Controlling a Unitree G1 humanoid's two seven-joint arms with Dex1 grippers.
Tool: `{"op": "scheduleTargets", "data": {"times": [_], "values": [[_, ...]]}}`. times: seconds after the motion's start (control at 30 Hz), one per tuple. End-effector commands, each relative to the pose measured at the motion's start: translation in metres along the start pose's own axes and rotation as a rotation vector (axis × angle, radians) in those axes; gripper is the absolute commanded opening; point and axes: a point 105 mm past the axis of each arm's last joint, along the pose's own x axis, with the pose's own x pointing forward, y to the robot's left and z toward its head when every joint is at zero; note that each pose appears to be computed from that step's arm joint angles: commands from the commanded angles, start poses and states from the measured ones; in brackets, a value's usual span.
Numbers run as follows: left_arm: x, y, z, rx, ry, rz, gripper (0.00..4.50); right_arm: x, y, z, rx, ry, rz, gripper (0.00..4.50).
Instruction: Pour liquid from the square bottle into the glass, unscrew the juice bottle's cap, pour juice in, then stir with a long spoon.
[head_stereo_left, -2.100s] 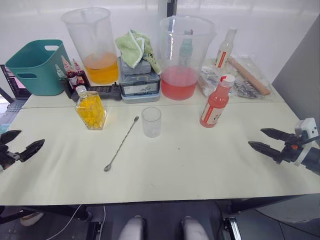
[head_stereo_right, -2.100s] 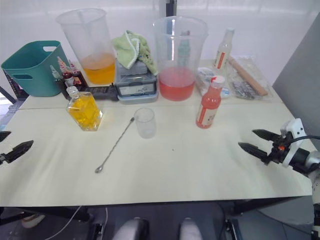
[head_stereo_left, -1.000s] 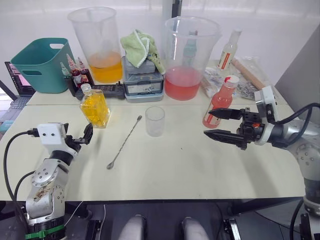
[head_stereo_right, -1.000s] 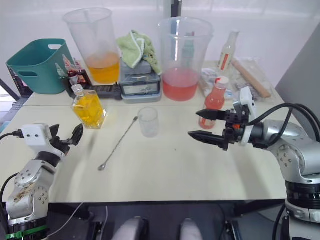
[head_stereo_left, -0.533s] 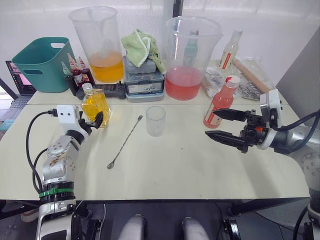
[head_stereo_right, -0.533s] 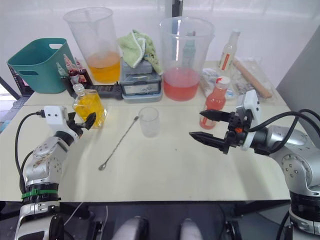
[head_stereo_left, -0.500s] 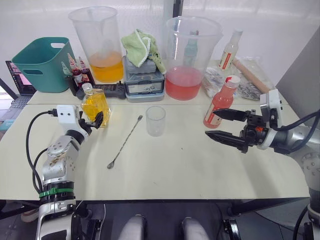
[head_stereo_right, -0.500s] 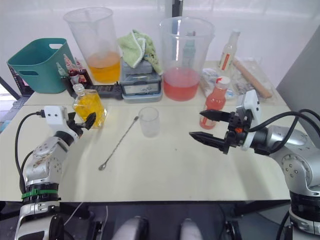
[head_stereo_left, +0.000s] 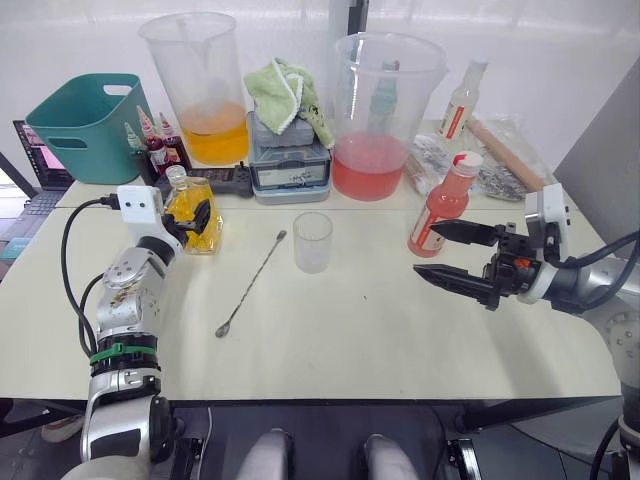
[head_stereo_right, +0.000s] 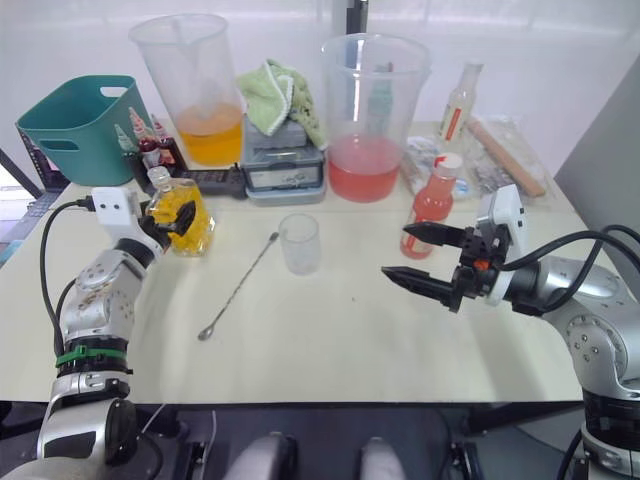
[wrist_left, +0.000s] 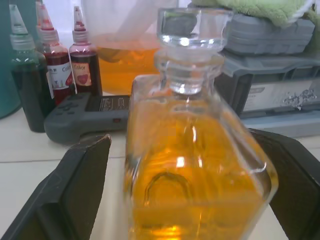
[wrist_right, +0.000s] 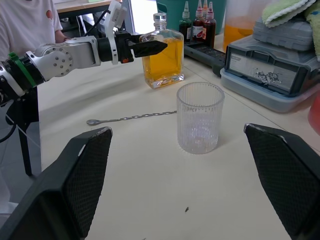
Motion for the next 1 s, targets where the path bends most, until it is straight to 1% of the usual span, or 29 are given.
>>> {"op": "scheduleTargets", "data": {"times": [0.03,0.07,0.17,0.23,0.27,0.4,0.5,0.63,0.7,0.73,0.8,0.87,0.9,1.0], "values": [[0.005,0.000,0.013,0.035,-0.044,0.006,4.50,-0.002,0.003,0.011,-0.058,-0.016,-0.002,4.48],[0.006,0.001,0.012,0.036,-0.043,0.015,4.50,-0.002,0.003,0.011,-0.060,-0.016,-0.002,4.48],[0.011,0.005,0.016,0.044,-0.049,0.030,3.69,-0.002,0.001,0.011,-0.067,-0.018,-0.014,4.50],[0.014,0.006,0.022,0.056,-0.066,0.034,2.92,-0.001,0.000,0.011,-0.068,-0.017,-0.017,4.50],[0.015,0.006,0.025,0.057,-0.071,0.035,2.82,0.000,0.000,0.011,-0.067,-0.018,-0.017,4.50],[0.008,0.011,0.030,0.072,-0.090,0.030,2.82,0.003,0.001,0.010,-0.065,-0.016,-0.006,4.50],[-0.003,0.014,0.044,0.072,-0.138,0.010,2.82,0.006,0.001,0.010,-0.062,-0.017,0.006,4.50],[-0.022,0.013,0.063,0.083,-0.174,-0.087,2.82,0.011,-0.001,0.010,-0.054,-0.020,0.031,4.50],[-0.035,0.009,0.078,0.093,-0.213,-0.170,2.82,0.013,0.000,0.007,-0.042,-0.002,0.053,4.50],[-0.044,0.004,0.085,0.127,-0.218,-0.236,2.82,0.013,0.001,0.005,-0.044,0.013,0.074,4.50],[-0.056,-0.008,0.091,0.179,-0.205,-0.350,2.82,0.014,0.000,0.005,-0.036,0.018,0.092,4.50],[-0.065,-0.019,0.089,0.204,-0.160,-0.448,2.82,0.016,-0.001,0.006,-0.035,0.015,0.104,4.50],[-0.070,-0.027,0.088,0.198,-0.128,-0.519,2.82,0.017,0.000,0.007,-0.031,0.015,0.116,4.50],[-0.087,-0.060,0.084,0.204,-0.051,-0.746,2.82,0.017,0.003,0.006,-0.028,0.018,0.133,4.50]]}}
